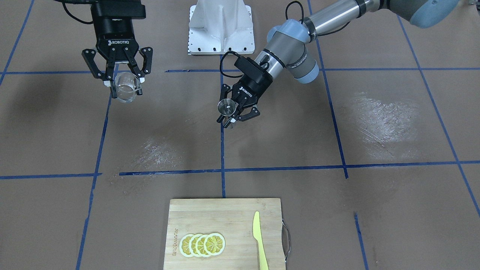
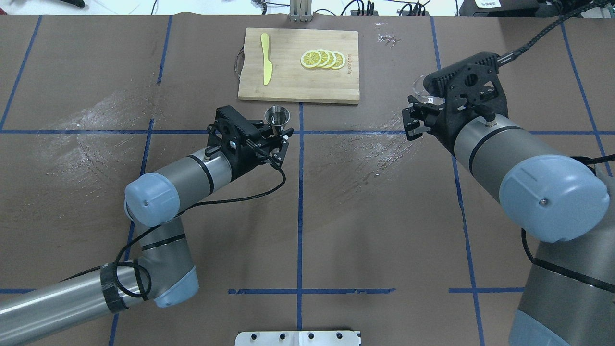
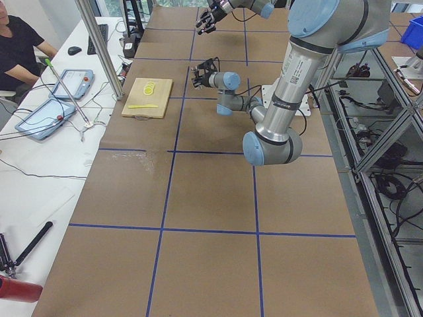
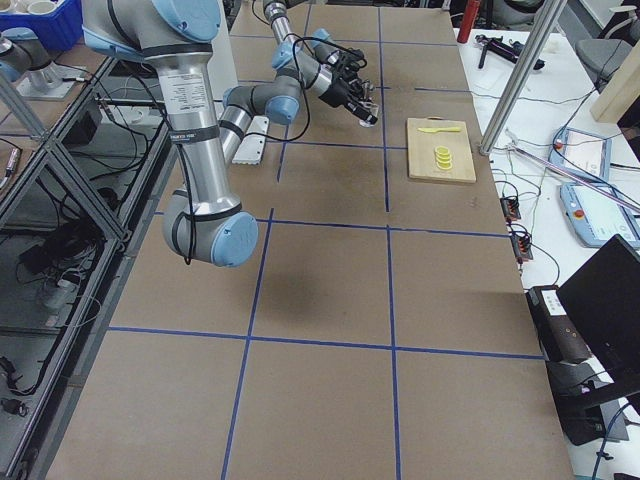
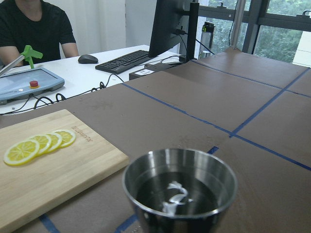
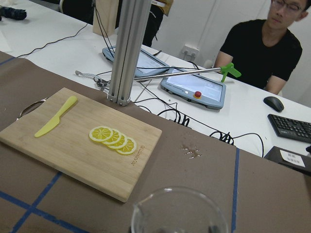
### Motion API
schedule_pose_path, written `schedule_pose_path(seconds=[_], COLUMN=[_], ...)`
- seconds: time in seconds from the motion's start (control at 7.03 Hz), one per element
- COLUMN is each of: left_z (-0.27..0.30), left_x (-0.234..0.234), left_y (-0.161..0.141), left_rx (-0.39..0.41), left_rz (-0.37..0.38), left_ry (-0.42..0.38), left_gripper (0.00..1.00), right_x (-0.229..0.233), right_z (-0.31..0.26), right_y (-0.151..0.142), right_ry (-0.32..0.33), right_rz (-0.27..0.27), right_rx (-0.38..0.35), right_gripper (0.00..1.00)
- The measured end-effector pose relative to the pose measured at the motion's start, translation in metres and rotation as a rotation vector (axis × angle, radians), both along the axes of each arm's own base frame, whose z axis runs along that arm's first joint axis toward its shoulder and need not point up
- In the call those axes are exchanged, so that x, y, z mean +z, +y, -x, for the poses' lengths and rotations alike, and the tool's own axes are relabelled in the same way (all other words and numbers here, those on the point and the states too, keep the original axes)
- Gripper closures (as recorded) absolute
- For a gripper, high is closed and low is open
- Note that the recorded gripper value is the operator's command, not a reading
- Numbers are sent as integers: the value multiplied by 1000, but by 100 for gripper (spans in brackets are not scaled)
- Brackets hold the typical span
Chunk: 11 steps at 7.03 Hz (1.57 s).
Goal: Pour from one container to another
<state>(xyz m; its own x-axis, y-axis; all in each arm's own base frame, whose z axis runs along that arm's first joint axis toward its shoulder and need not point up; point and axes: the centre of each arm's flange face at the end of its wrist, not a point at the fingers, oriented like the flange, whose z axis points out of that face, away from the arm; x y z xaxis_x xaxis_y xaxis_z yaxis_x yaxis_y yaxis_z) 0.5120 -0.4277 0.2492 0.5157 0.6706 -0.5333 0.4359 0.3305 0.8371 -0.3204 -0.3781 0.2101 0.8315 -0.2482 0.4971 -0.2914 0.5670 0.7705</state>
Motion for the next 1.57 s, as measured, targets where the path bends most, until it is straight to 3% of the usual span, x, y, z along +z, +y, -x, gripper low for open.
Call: schedule_pose_path(seconds=[0.43, 0.57, 0.85, 1.14, 1.28, 1.57], left_z=[71, 103, 169, 219, 220, 193], left_x=[90, 120, 163, 200, 216, 234], left_y=[-12, -11, 12, 32, 40, 68], left_rx=[-116, -146, -179, -320, -398, -497], left_rz=[77, 114, 211, 396, 471, 548], left_ry=[-99, -121, -117, -32, 9, 69], left_gripper=[100, 100, 100, 100, 100, 100], right_x=[44, 52, 82, 102, 109, 146], right_z=[-10, -12, -16, -14, -13, -20], right_y=[2, 1, 2, 0, -1, 1], right_ry=[-141, -173, -146, -121, -145, -223], right_rz=[192, 230, 273, 294, 304, 276], right_rx=[113, 147, 176, 196, 217, 259], right_gripper=[100, 100, 100, 100, 100, 100])
